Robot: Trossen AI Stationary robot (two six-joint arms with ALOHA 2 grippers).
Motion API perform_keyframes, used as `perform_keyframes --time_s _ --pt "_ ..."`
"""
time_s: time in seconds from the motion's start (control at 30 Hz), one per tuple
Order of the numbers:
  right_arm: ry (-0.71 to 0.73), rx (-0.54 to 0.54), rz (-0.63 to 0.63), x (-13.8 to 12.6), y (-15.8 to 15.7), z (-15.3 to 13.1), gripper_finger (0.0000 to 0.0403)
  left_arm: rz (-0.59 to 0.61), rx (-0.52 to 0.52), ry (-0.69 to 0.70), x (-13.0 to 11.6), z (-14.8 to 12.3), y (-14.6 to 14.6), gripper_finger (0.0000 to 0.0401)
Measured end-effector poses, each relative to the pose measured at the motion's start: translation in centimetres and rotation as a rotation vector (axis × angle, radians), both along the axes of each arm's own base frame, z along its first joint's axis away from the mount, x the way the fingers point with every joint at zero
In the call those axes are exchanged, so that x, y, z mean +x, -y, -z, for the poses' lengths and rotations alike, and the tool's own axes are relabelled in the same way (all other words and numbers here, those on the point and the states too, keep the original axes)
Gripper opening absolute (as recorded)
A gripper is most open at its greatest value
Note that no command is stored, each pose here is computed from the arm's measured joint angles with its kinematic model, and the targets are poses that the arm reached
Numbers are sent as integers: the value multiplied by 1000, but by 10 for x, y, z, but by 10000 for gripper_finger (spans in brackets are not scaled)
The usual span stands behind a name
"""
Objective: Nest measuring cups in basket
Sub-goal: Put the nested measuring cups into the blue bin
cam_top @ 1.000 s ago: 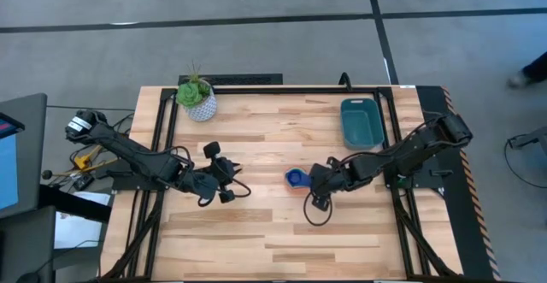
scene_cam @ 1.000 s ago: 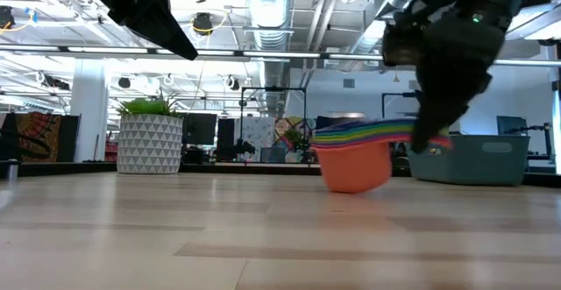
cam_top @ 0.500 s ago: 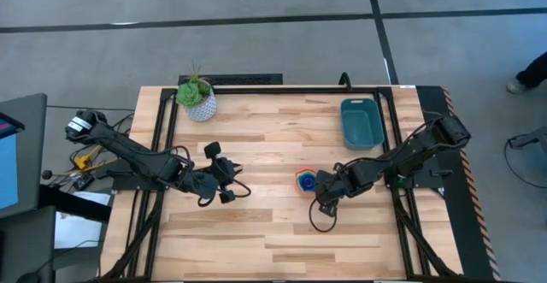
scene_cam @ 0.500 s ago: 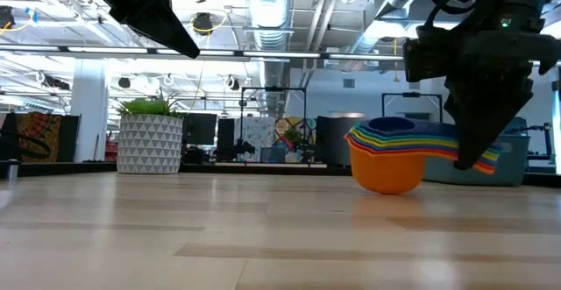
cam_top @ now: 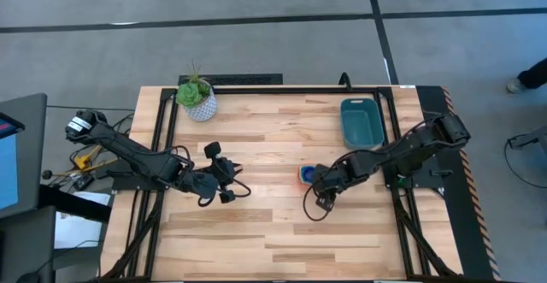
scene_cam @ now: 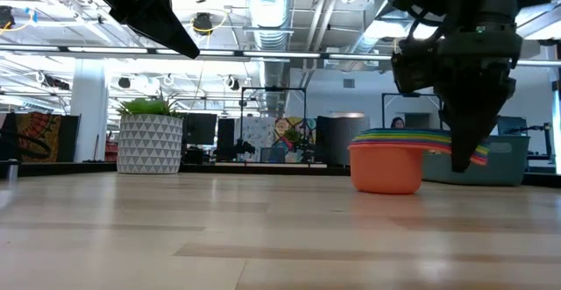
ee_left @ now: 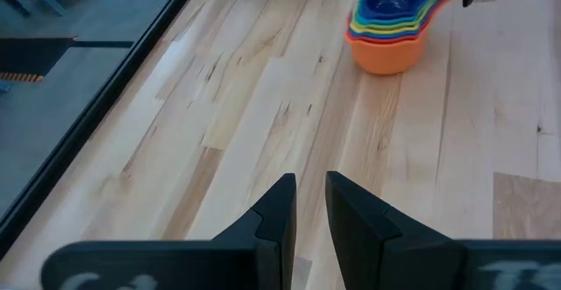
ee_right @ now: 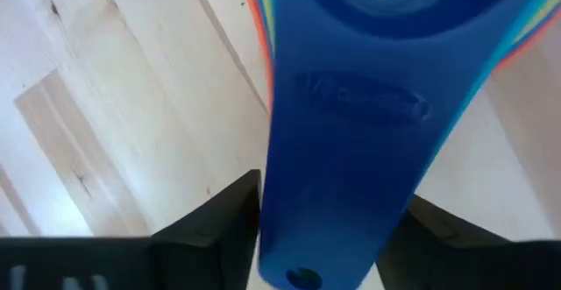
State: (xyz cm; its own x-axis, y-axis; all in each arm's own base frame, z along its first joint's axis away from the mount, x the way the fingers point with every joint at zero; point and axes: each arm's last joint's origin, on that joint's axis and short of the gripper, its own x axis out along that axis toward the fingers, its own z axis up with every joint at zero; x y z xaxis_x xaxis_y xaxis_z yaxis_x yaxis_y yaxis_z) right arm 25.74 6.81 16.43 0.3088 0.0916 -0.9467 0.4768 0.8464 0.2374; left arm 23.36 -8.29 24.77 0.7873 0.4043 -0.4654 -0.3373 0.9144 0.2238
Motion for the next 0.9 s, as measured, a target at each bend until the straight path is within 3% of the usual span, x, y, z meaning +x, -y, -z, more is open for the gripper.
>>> perform_keyframes --time_s 0.23,0.43,0.7,0.9 --pt "-20 80 4 1 4 0 265 2 3 -2 0 0 0 54" --pt "-40 120 15 -6 11 -10 281 9 17 -10 0 0 0 54" --pt "88 142 35 -19 32 -44 287 -7 2 -16 3 0 -8 54" --pt "229 103 69 -18 64 -60 287 -17 -16 -7 6 1 -14 54"
